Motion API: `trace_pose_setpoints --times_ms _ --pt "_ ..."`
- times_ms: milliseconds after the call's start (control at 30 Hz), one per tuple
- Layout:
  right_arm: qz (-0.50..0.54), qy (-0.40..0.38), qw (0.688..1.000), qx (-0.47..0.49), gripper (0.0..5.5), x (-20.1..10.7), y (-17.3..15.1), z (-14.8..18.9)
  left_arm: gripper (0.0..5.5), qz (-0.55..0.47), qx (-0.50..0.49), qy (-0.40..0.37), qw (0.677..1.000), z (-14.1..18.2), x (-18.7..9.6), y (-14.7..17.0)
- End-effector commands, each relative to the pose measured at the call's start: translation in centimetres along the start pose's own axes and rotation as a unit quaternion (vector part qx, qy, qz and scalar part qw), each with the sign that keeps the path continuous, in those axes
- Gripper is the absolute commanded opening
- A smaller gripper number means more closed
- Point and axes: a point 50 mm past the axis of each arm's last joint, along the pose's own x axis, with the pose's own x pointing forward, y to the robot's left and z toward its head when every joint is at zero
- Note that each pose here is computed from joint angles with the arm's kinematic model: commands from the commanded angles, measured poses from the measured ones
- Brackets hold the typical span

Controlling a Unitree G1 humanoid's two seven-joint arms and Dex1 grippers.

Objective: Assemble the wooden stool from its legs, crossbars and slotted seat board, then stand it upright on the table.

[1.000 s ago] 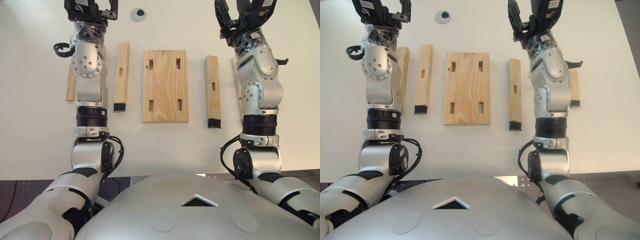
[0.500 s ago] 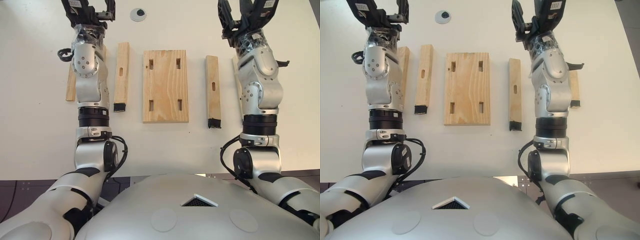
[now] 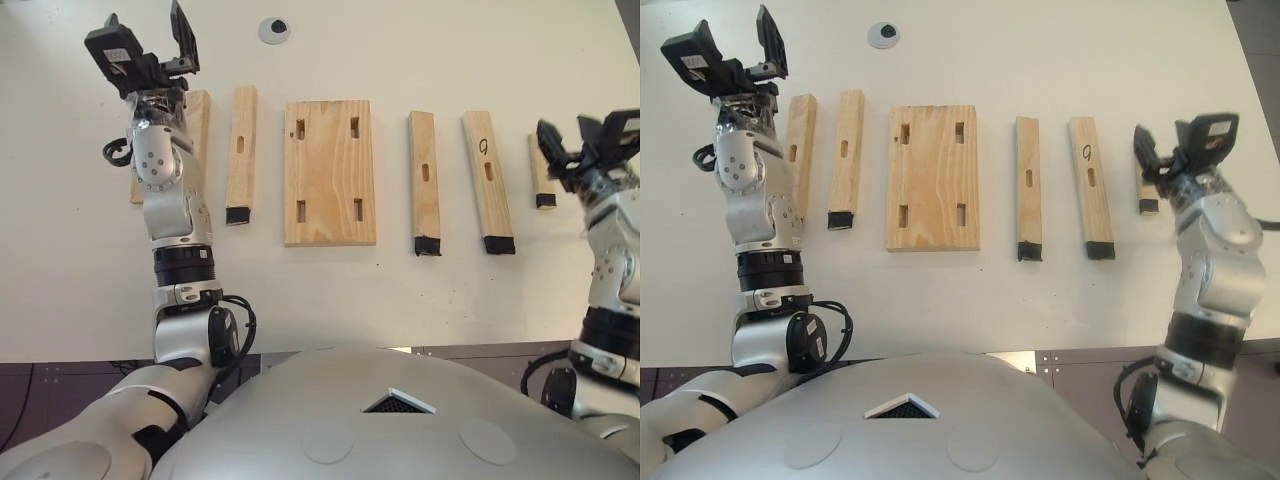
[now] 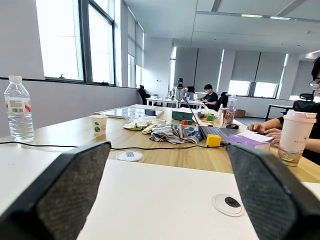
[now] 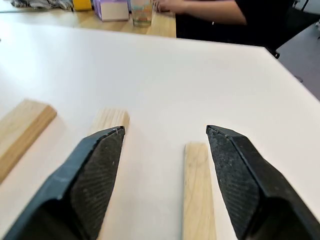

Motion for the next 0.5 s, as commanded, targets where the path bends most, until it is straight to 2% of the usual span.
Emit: trace_pose_setpoints --times_ms 33,333,500 --pt "-0.042 0.045 0.998 0.022 3.02 -1.2 -0.6 -2.2 4.24 0.01 0.004 0.011 1.0 -0.2 -0.6 0.4" --pt "-0.053 0.093 0.993 0.047 3.02 -2.0 -0.7 -4.5 4.24 0.01 0.008 0.016 1.0 0.0 -0.7 0.6" --pt "-0.071 0.132 0.984 0.098 3.02 -2.0 -0.9 -6.0 4.24 0.012 0.008 0.016 1.0 0.1 -0.7 0.7"
